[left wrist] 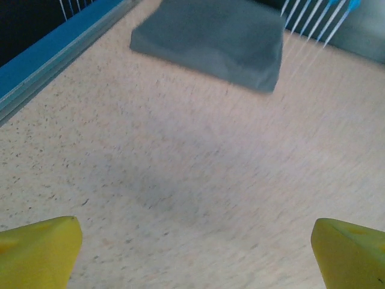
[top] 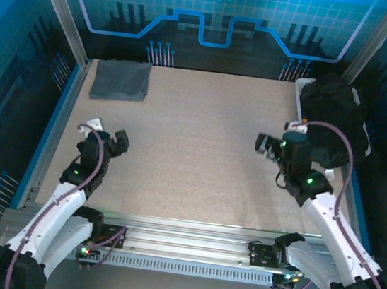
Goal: Fold and stack the t-shirts
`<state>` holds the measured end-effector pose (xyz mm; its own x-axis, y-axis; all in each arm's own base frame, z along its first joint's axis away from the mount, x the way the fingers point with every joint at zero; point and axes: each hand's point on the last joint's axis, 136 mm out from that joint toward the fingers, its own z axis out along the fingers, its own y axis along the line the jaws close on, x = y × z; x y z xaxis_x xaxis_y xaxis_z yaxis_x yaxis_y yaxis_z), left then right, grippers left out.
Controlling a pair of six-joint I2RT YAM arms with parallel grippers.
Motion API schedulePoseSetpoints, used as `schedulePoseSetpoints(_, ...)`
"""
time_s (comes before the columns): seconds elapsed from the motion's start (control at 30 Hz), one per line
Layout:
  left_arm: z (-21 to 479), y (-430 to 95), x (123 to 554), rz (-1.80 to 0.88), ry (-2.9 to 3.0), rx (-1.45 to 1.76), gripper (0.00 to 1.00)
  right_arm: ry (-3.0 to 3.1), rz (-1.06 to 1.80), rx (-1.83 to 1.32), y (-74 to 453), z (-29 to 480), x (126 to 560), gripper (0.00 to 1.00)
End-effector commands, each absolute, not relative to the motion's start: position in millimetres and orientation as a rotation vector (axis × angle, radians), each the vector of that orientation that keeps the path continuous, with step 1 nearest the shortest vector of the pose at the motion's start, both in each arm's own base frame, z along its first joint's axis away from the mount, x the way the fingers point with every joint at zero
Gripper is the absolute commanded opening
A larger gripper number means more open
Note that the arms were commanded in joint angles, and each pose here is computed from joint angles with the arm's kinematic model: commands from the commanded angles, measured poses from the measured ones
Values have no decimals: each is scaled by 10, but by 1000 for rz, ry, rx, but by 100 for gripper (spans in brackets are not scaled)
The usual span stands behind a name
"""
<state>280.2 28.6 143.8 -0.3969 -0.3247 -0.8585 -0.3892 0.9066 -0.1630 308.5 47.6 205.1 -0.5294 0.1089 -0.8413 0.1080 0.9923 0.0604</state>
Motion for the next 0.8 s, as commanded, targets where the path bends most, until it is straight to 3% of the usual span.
schedulePoseSetpoints(0.0, 1368, 321, 2959, 117, 1912, -372, 99, 2072, -315, -45, 233, 1763, 3207, 100)
schedulePoseSetpoints(0.23, 1073, 280, 3598, 55, 2017, -337, 99, 2165, -321, 17, 1, 1022, 3425, 100)
schedulePoseSetpoints(0.4, 1058, 353, 4017, 58, 2007, -319, 99, 2042, -193, 29, 75, 1133, 3824, 100)
schedulePoseSetpoints(0.5, 1052, 373, 3988, 48, 1963, -322, 99, 1981, -182, -9, 90, 1166, 3980, 100)
schedulePoseSetpoints(0.67, 1078, 274, 3627, 3, 1700, -250, 99, 1898, -89, -68, 189, 1042, 3892, 100)
schedulePoseSetpoints(0.77, 1015, 223, 3775, -5, 1798, -224, 99, 1888, -63, -96, 226, 1005, 3843, 100)
